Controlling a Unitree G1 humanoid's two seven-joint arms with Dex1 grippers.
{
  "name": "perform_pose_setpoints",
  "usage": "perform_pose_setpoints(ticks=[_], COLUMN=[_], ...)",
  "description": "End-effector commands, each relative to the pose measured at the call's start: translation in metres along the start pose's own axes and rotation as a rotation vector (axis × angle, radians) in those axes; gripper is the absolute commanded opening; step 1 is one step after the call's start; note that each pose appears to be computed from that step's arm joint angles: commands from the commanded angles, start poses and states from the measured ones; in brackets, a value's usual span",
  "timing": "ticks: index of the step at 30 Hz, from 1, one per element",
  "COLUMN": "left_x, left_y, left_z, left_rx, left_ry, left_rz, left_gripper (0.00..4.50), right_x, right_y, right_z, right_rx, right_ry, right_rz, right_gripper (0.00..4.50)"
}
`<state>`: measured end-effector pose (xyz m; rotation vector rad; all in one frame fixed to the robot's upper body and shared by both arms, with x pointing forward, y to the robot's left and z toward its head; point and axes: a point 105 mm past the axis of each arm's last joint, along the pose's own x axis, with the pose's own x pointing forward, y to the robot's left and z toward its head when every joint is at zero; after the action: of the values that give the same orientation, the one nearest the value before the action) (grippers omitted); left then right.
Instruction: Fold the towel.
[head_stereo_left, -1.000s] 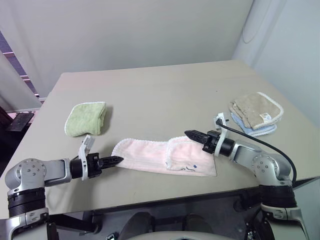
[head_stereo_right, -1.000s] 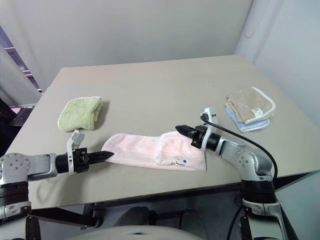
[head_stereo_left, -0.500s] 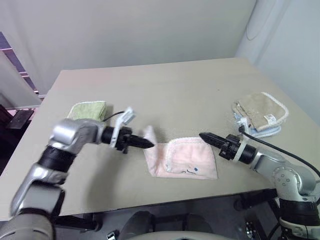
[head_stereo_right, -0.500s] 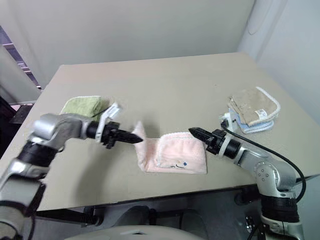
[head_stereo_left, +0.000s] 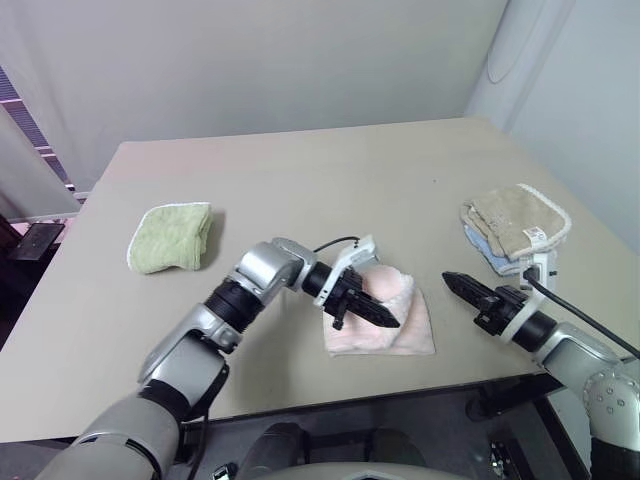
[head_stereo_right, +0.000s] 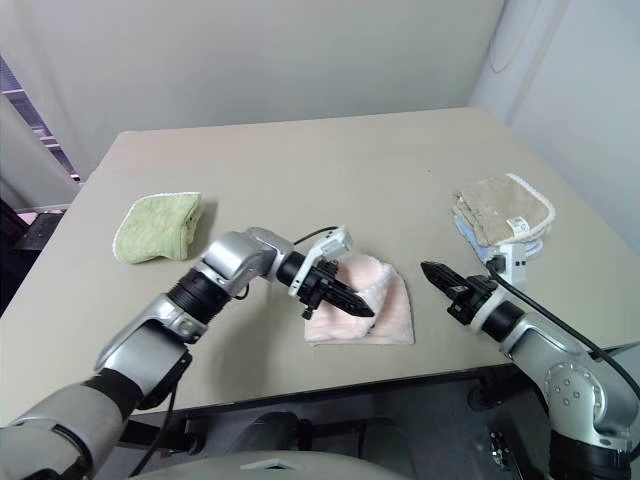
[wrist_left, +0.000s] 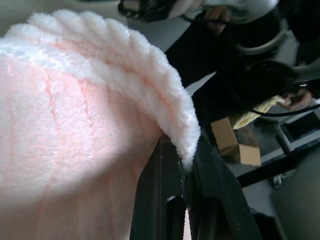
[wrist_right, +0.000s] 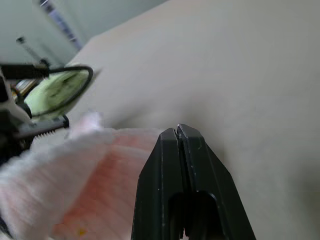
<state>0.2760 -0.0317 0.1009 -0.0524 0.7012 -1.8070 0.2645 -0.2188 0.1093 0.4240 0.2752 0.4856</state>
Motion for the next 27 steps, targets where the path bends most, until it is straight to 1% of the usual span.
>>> perform_pose_setpoints(ticks=[1,4,7,10,14,15,17,19,21,22,24,25,27], left_x=[0.007,0.014,0.016,0.015,0.009,0.007,-0.001,-0.016,-0.035,-0.045,-0.064,-0.072,-0.084], left_y=[0.006,0.009,0.006,0.008,0.002,-0.001,-0.002,-0.001,-0.004,-0.005,-0.001,-0.001,-0.004], left_z=[0.005,0.002,0.002,0.010,0.022,0.024,0.036,0.048,0.053,0.055,0.056,0.052,0.045], left_rx=[0.033,0.046,0.068,0.055,0.075,0.088,0.158,0.299,0.371,0.371,0.368,0.380,0.362], left_ry=[0.005,0.005,-0.012,-0.075,-0.133,-0.141,-0.169,-0.203,-0.236,-0.260,-0.309,-0.307,-0.321], left_rz=[0.005,0.002,-0.039,-0.030,-0.052,-0.060,-0.003,0.096,0.146,0.172,0.247,0.275,0.292], left_gripper=[0.05,0.05,0.80,1.79,3.33,3.69,4.40,4.46,4.46,4.03,3.40,3.10,2.27], right_x=[-0.006,-0.009,-0.011,-0.009,-0.005,-0.004,-0.004,-0.001,0.003,0.005,0.009,0.011,0.015], right_y=[0.006,0.004,0.004,0.002,0.004,0.005,0.009,0.019,0.036,0.045,0.060,0.065,0.068], right_z=[0.014,0.014,0.014,0.012,0.013,0.014,0.020,0.030,0.035,0.037,0.039,0.037,0.034], right_rx=[-0.039,-0.041,-0.046,-0.028,-0.009,-0.011,-0.037,-0.097,-0.141,-0.177,-0.241,-0.275,-0.291], right_ry=[-0.064,-0.069,-0.067,-0.059,-0.050,-0.051,-0.061,-0.073,-0.069,-0.070,-0.072,-0.065,-0.058], right_rz=[-0.017,-0.042,-0.043,-0.051,-0.034,-0.028,-0.003,0.037,0.115,0.150,0.217,0.241,0.267], right_gripper=[0.00,0.00,0.00,0.00,0.00,0.00,0.00,0.00,0.00,0.00,0.00,0.00,0.00])
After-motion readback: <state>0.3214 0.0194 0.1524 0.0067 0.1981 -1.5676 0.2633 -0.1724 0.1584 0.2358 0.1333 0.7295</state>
